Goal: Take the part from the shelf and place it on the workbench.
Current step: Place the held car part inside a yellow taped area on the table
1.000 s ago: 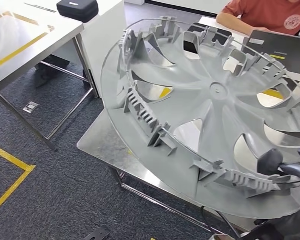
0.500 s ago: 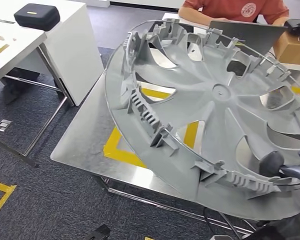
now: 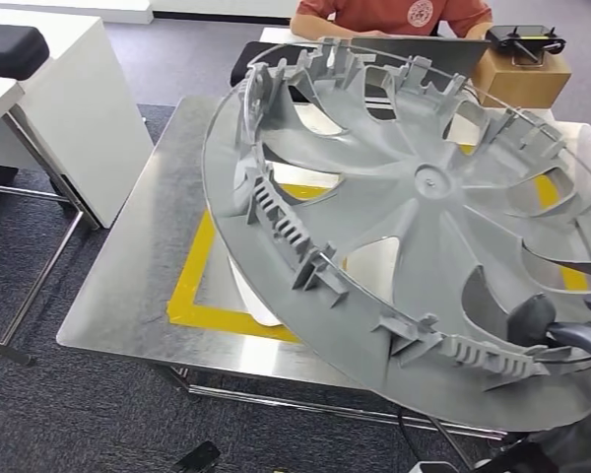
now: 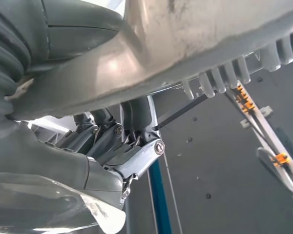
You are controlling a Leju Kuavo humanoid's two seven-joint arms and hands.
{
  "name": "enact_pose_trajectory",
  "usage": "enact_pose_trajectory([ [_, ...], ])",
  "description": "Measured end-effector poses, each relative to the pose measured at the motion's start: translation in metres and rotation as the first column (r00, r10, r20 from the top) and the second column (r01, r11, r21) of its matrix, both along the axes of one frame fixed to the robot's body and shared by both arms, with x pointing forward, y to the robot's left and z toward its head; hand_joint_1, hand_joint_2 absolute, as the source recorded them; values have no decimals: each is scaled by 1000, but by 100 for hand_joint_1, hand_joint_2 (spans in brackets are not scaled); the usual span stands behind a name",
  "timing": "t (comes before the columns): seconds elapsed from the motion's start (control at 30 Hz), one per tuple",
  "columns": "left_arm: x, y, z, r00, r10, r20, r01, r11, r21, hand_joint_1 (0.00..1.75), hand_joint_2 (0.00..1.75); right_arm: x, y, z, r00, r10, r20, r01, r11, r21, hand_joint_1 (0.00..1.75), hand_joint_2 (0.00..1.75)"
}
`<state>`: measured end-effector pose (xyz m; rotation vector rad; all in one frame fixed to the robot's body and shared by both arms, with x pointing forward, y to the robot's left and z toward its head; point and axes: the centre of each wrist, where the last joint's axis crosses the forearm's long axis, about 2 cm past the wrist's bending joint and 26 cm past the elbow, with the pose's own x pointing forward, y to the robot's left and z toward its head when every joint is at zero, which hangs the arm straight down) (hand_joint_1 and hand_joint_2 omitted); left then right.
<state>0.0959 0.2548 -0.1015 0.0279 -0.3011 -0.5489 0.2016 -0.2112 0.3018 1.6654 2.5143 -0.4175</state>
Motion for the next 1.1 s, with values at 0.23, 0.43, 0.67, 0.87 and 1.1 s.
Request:
enact_pose_trajectory([
  [0.23, -1, 0, 0, 1000, 1, -3, -1, 1000, 1, 0, 0, 1, 0, -1, 1000, 0, -1, 0, 1000, -8, 175, 175],
  [0.43, -1, 0, 0, 1000, 3, -3, -3, 1000, 2, 0, 0, 1, -1, -2, 1000, -6, -4, 6, 1000, -13, 175, 175],
  [0.67, -4, 1, -1, 1000, 9, -5, -9, 1000, 8, 0, 0, 2, -8, -9, 999, -41, -35, 40, 999, -25, 175, 175],
  [0.87, -6, 1, -1, 1000, 11, -8, -11, 1000, 8, 0, 0, 4, -13, -13, 996, -68, -54, 67, 997, -27, 175, 175],
  [1.1, -9, 2, -2, 1000, 19, -12, -19, 1000, 11, 0, 0, 9, -31, -23, 982, -160, -105, 159, 987, -17, 175, 175],
])
